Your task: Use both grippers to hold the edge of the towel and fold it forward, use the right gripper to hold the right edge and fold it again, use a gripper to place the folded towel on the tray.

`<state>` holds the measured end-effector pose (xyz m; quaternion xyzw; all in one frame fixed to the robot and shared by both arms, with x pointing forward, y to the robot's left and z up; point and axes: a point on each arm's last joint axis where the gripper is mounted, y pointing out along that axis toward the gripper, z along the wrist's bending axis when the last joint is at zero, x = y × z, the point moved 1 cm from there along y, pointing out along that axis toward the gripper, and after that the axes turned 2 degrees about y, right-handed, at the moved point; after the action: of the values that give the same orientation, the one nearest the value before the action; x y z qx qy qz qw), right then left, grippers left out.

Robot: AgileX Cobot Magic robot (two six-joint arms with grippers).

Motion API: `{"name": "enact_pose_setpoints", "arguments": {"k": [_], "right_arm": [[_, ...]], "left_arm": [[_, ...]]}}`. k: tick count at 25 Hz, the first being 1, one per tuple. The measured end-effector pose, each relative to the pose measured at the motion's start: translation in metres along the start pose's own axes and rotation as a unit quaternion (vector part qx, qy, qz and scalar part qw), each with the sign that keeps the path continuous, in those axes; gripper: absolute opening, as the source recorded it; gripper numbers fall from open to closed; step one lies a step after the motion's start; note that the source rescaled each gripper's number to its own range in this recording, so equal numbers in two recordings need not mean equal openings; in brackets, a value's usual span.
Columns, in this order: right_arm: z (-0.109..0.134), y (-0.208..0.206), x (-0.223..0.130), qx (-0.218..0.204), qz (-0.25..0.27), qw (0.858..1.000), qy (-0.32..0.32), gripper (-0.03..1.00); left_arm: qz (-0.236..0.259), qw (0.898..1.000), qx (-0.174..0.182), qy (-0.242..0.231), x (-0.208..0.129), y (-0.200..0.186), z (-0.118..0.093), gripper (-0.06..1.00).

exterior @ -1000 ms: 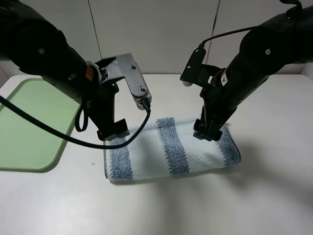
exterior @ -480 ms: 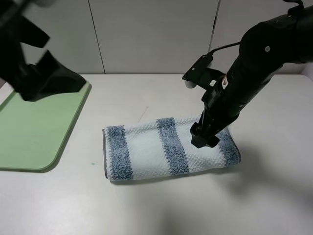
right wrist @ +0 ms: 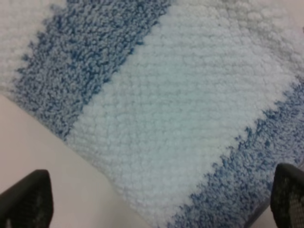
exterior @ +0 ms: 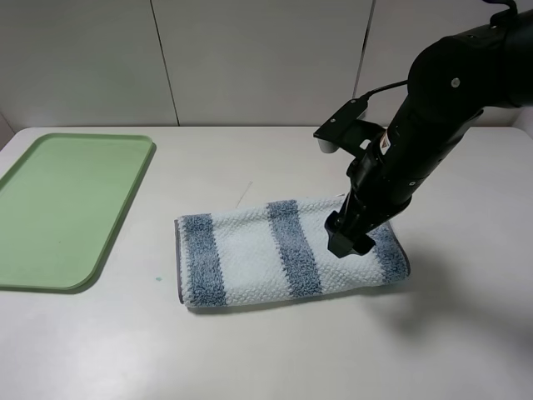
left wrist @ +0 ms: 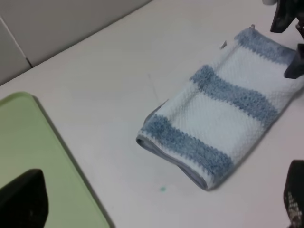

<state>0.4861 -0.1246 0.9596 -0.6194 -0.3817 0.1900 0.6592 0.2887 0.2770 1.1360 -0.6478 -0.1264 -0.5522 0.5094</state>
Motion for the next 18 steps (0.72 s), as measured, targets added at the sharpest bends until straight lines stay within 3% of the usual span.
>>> {"name": "enact_pose_setpoints", "arguments": {"k": [9, 11, 15, 18], "right_arm": [[0.000, 0.000, 0.000, 0.001, 0.000, 1.000, 0.002, 1.00], [0.000, 0.000, 0.000, 0.002, 0.000, 1.000, 0.002, 1.00], [0.001, 0.000, 0.000, 0.003, 0.001, 1.000, 0.004, 1.00], [0.001, 0.000, 0.000, 0.006, 0.001, 1.000, 0.007, 1.00]], "left_arm": [[-0.073, 0.996, -0.037, -0.038, -0.076, -0.021, -0.010, 1.00], [-0.068, 0.996, -0.039, -0.039, -0.088, -0.018, -0.012, 1.00], [0.000, 0.998, -0.044, -0.037, -0.108, -0.002, -0.016, 0.99], [0.012, 0.998, -0.052, -0.034, -0.112, 0.003, -0.018, 0.98]]}}
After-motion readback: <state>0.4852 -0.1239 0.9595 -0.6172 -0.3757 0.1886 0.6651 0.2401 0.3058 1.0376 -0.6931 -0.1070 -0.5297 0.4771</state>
